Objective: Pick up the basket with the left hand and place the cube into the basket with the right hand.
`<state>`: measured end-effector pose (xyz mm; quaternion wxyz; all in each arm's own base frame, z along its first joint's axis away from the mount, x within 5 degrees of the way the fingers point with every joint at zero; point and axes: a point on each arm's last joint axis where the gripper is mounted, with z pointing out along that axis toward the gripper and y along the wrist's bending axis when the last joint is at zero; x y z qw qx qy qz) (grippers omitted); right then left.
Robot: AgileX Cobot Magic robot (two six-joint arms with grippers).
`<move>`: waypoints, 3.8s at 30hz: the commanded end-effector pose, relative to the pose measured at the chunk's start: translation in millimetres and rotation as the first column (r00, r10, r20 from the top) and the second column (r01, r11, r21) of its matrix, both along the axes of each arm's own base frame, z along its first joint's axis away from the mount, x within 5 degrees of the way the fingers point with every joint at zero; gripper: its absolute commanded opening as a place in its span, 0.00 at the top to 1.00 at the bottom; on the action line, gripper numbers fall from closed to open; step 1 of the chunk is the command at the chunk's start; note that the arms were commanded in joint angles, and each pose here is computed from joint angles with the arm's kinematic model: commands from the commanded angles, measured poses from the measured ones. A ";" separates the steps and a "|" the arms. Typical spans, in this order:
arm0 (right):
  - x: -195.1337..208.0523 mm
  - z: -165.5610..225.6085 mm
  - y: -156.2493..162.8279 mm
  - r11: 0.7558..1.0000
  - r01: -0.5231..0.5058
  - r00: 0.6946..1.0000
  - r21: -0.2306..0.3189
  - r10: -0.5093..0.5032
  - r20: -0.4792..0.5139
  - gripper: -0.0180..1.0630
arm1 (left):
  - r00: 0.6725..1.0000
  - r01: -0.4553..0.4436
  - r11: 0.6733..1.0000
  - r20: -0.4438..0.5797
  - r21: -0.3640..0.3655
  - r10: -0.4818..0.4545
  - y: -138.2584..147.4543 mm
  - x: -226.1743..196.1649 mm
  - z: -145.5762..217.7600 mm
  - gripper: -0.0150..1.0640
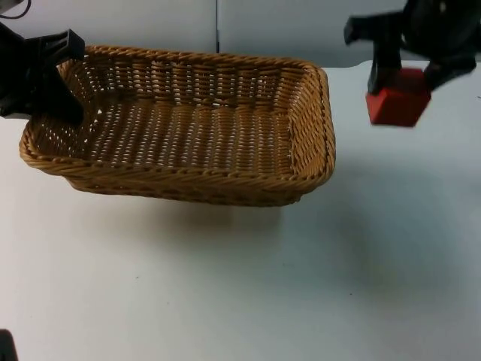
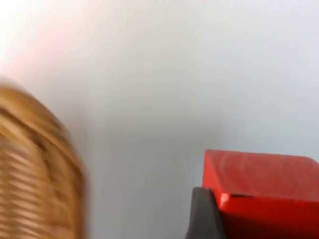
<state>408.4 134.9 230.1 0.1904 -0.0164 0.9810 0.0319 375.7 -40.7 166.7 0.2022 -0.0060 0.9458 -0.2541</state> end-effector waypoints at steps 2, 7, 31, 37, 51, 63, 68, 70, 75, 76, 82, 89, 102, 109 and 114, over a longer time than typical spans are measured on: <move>3.7 43.0 11.4 0.994 -0.030 0.999 0.109 0.025 0.048 0.99 | 1.000 -0.003 0.999 0.010 -0.032 0.003 -2.8 0.1 9.1 0.99; 2.2 66.6 31.9 0.939 -0.092 0.995 0.331 0.077 0.058 0.99 | 1.000 0.005 0.999 0.002 -0.039 -0.005 -3.5 -0.8 9.1 0.99; -16.3 -10.1 122.6 0.912 -0.242 0.955 0.332 0.284 -0.084 0.99 | 1.000 0.016 0.999 -0.009 -0.047 -0.017 -4.5 -2.1 9.2 0.99; -15.5 -7.1 123.0 0.909 -0.249 0.955 0.333 0.288 -0.071 0.99 | 1.000 0.014 0.999 -0.007 -0.046 -0.015 -4.4 -1.9 9.2 0.99; -17.1 -7.7 122.5 0.909 -0.255 0.951 0.329 0.298 -0.087 0.38 | 1.000 0.013 0.999 -0.006 -0.045 -0.013 -4.3 -1.7 9.2 0.99; -11.4 5.0 118.9 0.919 -0.230 0.969 0.321 0.246 -0.010 0.34 | 1.000 0.013 0.999 -0.006 -0.045 -0.013 -4.3 -1.7 9.2 0.99; -6.8 59.9 95.2 0.963 -0.258 0.958 0.075 0.245 0.146 0.34 | 1.000 0.013 0.999 -0.006 -0.045 -0.013 -4.3 -1.7 9.2 0.99; -6.8 76.1 87.4 0.971 -0.238 0.956 0.023 0.230 0.180 0.34 | 1.000 0.013 0.999 -0.006 -0.045 -0.013 -4.3 -1.7 9.2 0.99; -15.0 141.2 35.5 0.985 -0.113 0.950 -0.127 0.145 0.277 0.37 | 1.000 0.013 0.999 -0.006 -0.045 -0.013 -4.3 -1.7 9.2 0.99; -19.0 153.4 19.1 0.989 -0.076 0.953 -0.124 0.108 0.281 0.38 | 1.000 0.015 0.999 -0.007 -0.046 -0.015 -4.4 -1.9 9.1 0.99; -38.3 197.9 -40.5 0.993 0.029 0.940 -0.116 0.013 0.342 0.38 | 1.000 0.023 0.999 -0.007 -0.035 -0.023 -3.9 -2.3 8.6 0.99; -74.8 247.0 -87.6 0.988 0.095 0.888 -0.119 -0.031 0.459 0.38 | 0.999 0.040 0.999 -0.010 -0.012 -0.040 -2.8 -3.5 7.1 0.99; -229.7 258.1 -170.5 0.942 0.314 0.814 -0.116 -0.204 0.544 0.38 | 1.000 0.022 1.000 0.008 0.003 -0.022 -1.2 -1.3 7.1 0.99; -301.5 230.6 -165.0 0.939 0.305 0.751 -0.161 -0.133 0.646 0.39 | 1.000 0.011 1.000 0.021 0.015 -0.011 0.0 0.1 7.0 0.99; -324.2 207.0 -157.6 0.950 0.267 0.715 -0.161 -0.083 0.694 0.40 | 0.999 0.020 0.999 0.033 0.025 -0.021 0.4 0.6 7.0 0.99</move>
